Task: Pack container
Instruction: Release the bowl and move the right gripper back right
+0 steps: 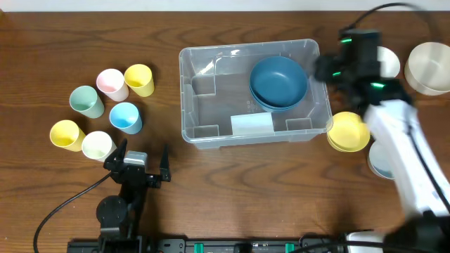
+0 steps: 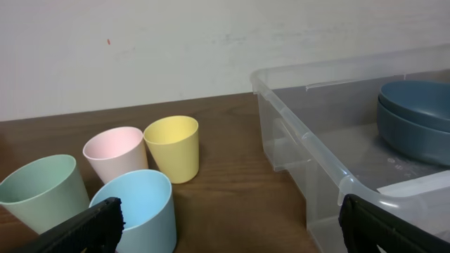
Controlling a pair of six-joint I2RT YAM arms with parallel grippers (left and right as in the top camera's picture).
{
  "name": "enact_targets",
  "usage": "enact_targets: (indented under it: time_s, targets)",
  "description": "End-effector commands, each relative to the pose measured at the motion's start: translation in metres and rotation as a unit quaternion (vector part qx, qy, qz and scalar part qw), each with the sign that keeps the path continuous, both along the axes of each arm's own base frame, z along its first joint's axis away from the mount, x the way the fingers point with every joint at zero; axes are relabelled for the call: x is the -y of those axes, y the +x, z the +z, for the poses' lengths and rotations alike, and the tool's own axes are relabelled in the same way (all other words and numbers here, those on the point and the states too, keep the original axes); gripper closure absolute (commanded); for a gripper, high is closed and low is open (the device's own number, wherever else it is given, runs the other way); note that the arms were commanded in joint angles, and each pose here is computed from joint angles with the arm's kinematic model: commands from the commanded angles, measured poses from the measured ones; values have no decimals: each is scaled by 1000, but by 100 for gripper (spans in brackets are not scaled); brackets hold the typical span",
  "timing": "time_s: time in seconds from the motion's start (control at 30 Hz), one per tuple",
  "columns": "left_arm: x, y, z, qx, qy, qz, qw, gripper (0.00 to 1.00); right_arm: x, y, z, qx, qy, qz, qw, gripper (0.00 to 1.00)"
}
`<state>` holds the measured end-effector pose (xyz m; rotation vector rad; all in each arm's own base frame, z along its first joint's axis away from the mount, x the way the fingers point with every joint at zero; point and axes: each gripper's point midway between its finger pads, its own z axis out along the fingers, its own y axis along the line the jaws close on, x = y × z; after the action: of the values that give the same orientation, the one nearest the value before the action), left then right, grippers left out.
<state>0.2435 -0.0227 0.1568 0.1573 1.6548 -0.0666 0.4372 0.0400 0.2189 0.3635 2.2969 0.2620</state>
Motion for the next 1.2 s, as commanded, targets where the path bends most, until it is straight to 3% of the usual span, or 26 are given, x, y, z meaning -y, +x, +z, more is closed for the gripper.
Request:
enact_targets:
  time_s: [0.0, 0.27, 0.53, 0.93, 1.17]
  targets:
    - [1, -1, -16, -22, 2, -3, 1000, 2, 78, -12, 35, 31, -21, -100, 994, 55]
    - [1, -1, -16, -22, 2, -3, 1000, 2, 217, -60, 4, -35, -10, -270, 962, 57]
    - [1, -1, -16, -22, 2, -3, 1000, 2, 286, -90, -28, -64, 33, -360, 930, 55]
    - [1, -1, -16, -22, 2, -3, 1000, 2, 325, -92, -99, -124, 45, -395, 909, 57]
    - [1, -1, -16, -22, 2, -3, 1000, 2, 344, -73, -109, -96, 22, -391, 915, 55]
